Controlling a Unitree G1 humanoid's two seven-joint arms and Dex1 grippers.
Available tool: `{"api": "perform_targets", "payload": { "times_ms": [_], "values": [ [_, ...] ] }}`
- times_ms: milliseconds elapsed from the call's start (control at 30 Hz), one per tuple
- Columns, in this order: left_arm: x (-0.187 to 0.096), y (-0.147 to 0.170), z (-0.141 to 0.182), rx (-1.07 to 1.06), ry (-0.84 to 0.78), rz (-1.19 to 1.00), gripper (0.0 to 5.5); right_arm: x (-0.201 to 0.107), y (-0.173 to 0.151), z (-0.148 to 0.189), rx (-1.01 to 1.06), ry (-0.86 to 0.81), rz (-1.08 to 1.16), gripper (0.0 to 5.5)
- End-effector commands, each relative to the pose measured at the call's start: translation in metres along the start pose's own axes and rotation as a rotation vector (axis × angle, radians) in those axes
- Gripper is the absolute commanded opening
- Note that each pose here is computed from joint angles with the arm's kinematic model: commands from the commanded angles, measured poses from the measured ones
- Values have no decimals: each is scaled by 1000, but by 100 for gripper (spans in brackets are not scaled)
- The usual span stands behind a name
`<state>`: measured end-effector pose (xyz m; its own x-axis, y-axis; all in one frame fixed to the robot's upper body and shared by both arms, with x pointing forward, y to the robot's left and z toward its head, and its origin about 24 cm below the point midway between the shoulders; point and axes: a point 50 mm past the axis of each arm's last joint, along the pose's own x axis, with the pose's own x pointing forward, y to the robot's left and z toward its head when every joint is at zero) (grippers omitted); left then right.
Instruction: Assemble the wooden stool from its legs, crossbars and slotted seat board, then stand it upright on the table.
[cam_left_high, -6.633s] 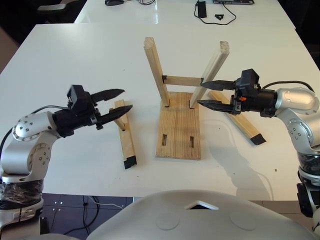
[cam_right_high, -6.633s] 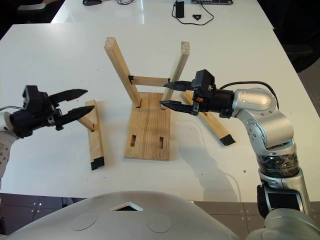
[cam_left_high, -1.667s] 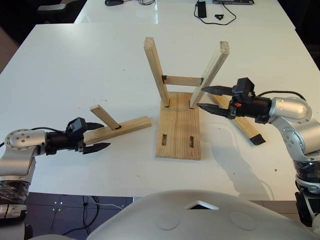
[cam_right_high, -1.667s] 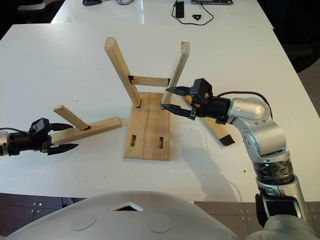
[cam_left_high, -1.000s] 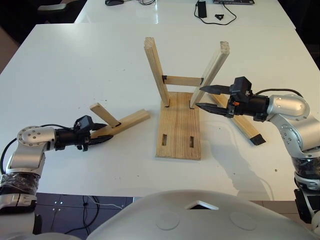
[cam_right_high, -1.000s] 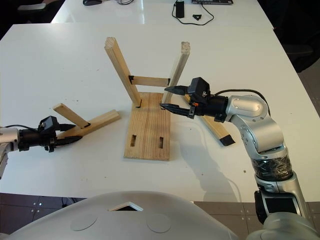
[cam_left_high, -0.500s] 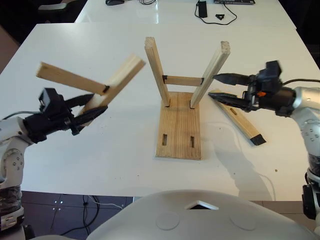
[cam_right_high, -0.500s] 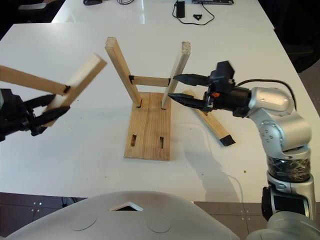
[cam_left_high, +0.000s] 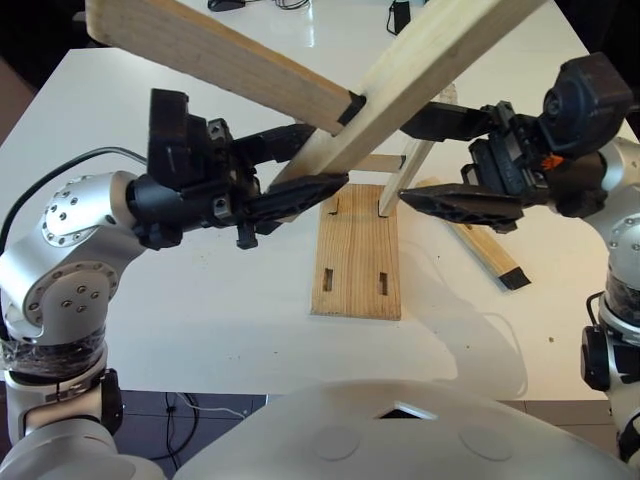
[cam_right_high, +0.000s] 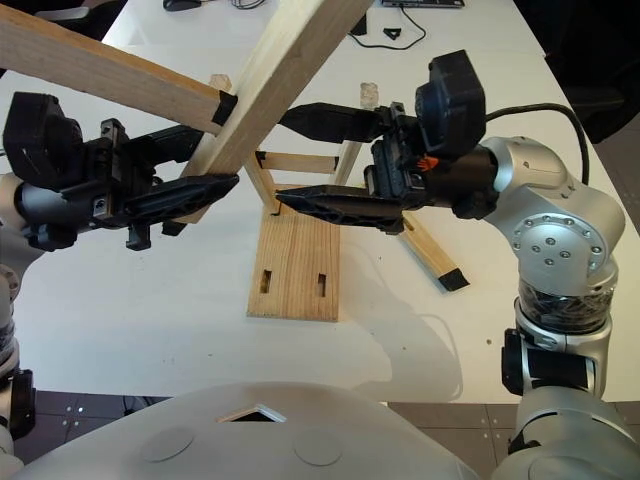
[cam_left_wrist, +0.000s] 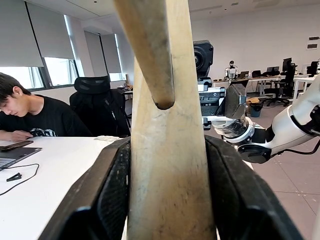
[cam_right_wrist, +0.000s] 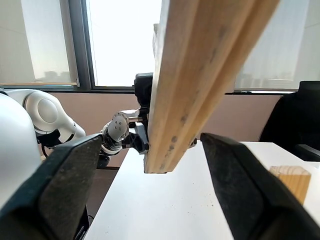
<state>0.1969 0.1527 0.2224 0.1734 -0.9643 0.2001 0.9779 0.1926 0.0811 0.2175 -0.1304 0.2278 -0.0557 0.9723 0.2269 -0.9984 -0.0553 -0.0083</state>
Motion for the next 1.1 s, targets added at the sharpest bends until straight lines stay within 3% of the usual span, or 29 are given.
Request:
{"api": "perform_targets", "payload": {
  "times_ms": [33, 300, 633, 933, 967, 1100],
  "values": [
    [7, -2, -2, 1, 24, -49, 201, 10, -3, 0, -43, 14, 25, 361],
    [10, -7, -12, -27, 58, -86, 201, 17, -6, -4, -60, 16, 54, 361],
    [7, -1, -23, -60, 86, -48, 201, 15, -4, -5, -65, 24, 79, 205],
    [5, 6, -32, -49, 133, 8, 201, 6, -10, -3, -97, 54, 39, 204],
    [4, 5, -33, -57, 141, 4, 237, 6, -11, -1, -103, 53, 32, 204],
    [1, 3, -44, -48, 206, 7, 294, 1, -13, 4, -125, 52, 6, 200]
  ]
}}
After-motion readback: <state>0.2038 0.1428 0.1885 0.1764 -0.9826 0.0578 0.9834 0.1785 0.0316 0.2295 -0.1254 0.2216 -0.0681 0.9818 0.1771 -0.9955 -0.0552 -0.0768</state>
